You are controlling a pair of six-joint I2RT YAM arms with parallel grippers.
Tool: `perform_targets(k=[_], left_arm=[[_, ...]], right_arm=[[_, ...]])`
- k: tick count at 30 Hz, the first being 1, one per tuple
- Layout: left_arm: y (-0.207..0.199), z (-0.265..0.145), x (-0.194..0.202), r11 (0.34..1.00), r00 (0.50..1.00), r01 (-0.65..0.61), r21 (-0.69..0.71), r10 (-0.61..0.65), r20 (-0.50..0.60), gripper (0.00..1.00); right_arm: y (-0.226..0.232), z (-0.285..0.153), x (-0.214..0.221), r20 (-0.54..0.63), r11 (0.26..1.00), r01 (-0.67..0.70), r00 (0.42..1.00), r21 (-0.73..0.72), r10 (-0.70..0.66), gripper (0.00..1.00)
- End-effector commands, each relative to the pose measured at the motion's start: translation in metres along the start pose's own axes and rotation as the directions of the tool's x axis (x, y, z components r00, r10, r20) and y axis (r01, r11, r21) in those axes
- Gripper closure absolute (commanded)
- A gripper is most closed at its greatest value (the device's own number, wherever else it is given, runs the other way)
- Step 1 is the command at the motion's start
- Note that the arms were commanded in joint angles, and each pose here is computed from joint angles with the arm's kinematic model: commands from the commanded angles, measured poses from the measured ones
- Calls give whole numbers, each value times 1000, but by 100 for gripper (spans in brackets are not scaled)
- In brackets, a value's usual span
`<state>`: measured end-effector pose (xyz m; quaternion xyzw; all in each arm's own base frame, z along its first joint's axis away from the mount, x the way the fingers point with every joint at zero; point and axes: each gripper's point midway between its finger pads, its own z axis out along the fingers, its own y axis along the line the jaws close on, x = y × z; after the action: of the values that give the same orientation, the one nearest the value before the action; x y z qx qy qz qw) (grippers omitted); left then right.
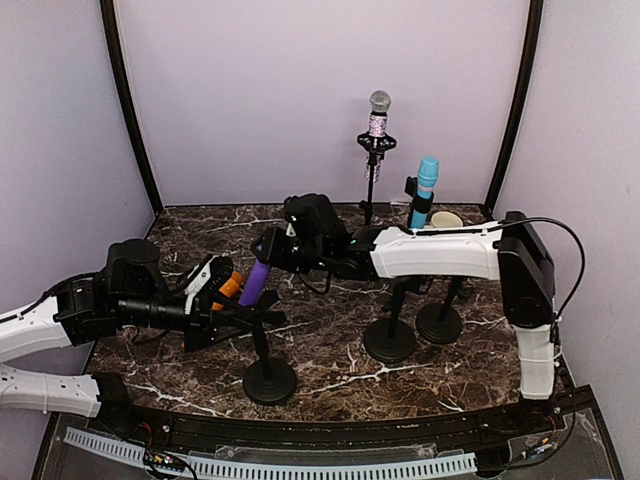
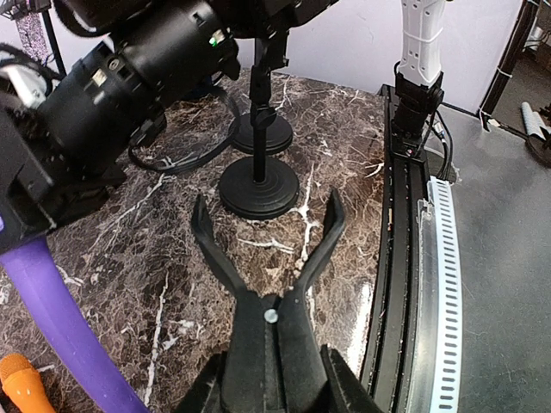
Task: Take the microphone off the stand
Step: Place the microphone at the center of the board.
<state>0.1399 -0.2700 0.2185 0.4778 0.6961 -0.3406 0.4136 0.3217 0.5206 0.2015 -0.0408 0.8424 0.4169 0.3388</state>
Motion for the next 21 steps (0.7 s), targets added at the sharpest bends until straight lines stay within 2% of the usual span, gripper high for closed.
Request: perform_targets(k=[1,10,16,21], left_arm=[[-5,-5,-24,999,995,-31,22,29,92,96],[-6,-4,-24,999,996,-30,30,27,89,96],[-7,-4,-26,999,995,-31,33,28,92,96],[-6,-5,-26,999,995,-30,29,27,93,96]], right_arm=[[15,19,-7,1,995,-85,996,-58,86,76],[-9,61,23,-64,989,-151,987,-9,150,65],[-29,79,35,-76,991,-118,989,64,123,35],[-45,81,41,-70,989,-88,993,118,97,22]])
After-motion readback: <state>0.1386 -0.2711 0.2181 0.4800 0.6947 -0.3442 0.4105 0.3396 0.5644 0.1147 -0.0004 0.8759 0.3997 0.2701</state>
